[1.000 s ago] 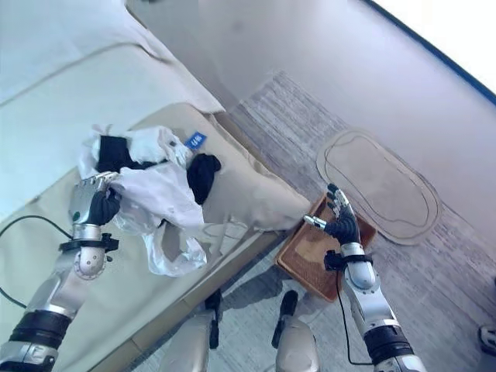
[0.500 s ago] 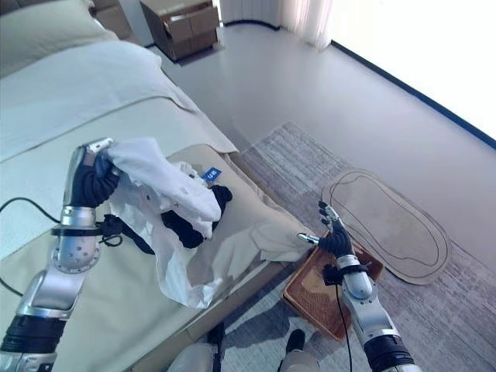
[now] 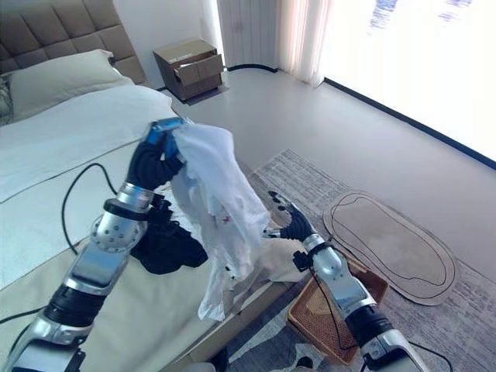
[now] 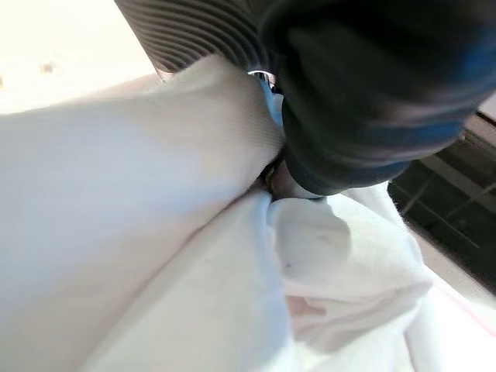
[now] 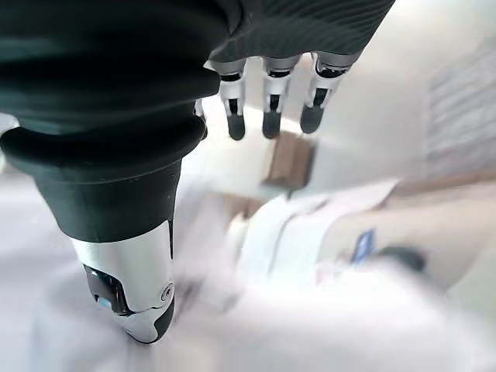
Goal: Pick up clothes into the bucket
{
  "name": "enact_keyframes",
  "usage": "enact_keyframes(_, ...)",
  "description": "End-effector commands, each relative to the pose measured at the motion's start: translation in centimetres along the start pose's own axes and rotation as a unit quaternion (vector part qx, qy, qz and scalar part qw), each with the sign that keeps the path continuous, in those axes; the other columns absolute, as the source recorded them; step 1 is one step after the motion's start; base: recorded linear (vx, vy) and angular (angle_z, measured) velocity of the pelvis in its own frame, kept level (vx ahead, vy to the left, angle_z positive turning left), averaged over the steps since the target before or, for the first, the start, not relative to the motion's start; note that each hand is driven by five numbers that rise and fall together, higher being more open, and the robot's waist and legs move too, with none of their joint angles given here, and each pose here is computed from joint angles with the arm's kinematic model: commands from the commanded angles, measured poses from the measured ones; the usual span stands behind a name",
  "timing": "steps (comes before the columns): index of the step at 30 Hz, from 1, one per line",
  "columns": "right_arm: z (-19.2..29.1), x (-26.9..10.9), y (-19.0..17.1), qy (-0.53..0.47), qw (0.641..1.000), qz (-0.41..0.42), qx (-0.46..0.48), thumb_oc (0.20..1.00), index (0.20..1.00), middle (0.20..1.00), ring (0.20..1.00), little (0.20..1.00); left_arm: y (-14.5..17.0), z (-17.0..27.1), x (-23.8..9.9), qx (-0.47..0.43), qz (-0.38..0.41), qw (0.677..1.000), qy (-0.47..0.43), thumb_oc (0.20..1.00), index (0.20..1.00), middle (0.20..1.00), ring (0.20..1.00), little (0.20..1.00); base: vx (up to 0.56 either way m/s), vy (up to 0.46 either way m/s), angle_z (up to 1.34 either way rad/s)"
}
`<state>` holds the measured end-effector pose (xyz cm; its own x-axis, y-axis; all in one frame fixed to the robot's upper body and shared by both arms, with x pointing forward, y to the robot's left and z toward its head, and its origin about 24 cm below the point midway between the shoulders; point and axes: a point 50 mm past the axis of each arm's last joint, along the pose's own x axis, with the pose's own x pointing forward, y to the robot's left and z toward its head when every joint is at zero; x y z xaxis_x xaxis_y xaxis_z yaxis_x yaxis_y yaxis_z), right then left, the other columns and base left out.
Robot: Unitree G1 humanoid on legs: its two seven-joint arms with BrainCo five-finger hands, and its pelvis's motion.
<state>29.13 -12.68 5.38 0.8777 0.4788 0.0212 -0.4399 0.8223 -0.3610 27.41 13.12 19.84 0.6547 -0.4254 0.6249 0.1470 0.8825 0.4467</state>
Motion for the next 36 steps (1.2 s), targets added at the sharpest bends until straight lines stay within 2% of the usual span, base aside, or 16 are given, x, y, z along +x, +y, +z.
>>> enact_keyframes(1,3.6,1.7,0.4,-0.083,0.996,0.015,0.019,1.0,1.0,1.0,1.0,1.0,0.6,2.5,2.0,-0.037,0.008,0.996,-0.081,0.2,0.2,0.2,0.2,0.2,0.0,0.0,0.0)
enact_keyframes(9,5.4,2.9,1.6,-0.118,0.992,0.009,0.048,1.0,1.0,1.0,1.0,1.0,-1.9,2.5,2.3,-0.091,-0.023,0.993,-0.074,0.2,0.2,0.2,0.2,0.2,0.0,0.0,-0.01)
enact_keyframes(17,6.8,3.5,4.0,-0.138,0.985,0.087,0.048,1.0,1.0,1.0,1.0,1.0,-3.4,3.1,3.0,-0.102,-0.053,0.99,-0.085,0.2,0.2,0.2,0.2,0.2,0.0,-0.003,-0.01)
enact_keyframes(18,6.8,3.5,4.2,-0.139,0.984,0.095,0.055,0.41,0.41,0.41,0.41,0.41,-3.6,3.1,3.1,-0.105,-0.056,0.989,-0.087,0.2,0.2,0.2,0.2,0.2,0.0,0.0,0.0)
enact_keyframes(19,6.7,3.5,4.3,-0.139,0.984,0.098,0.06,0.2,0.2,0.2,0.2,0.2,-3.7,3.1,3.1,-0.108,-0.057,0.989,-0.087,0.2,0.2,0.2,0.2,0.2,0.0,0.0,0.0)
enact_keyframes(26,5.8,3.1,4.2,-0.125,0.984,0.091,0.092,0.2,0.2,0.2,0.2,0.2,-3.7,2.8,2.8,-0.121,-0.056,0.988,-0.078,0.2,0.2,0.2,0.2,0.2,0.0,0.0,0.0)
enact_keyframes(36,2.0,1.0,1.7,-0.069,0.983,-0.005,0.17,0.2,0.2,0.2,0.2,0.2,-2.5,1.5,1.9,-0.104,-0.026,0.993,-0.047,0.2,0.2,0.2,0.2,0.2,0.0,0.0,0.0)
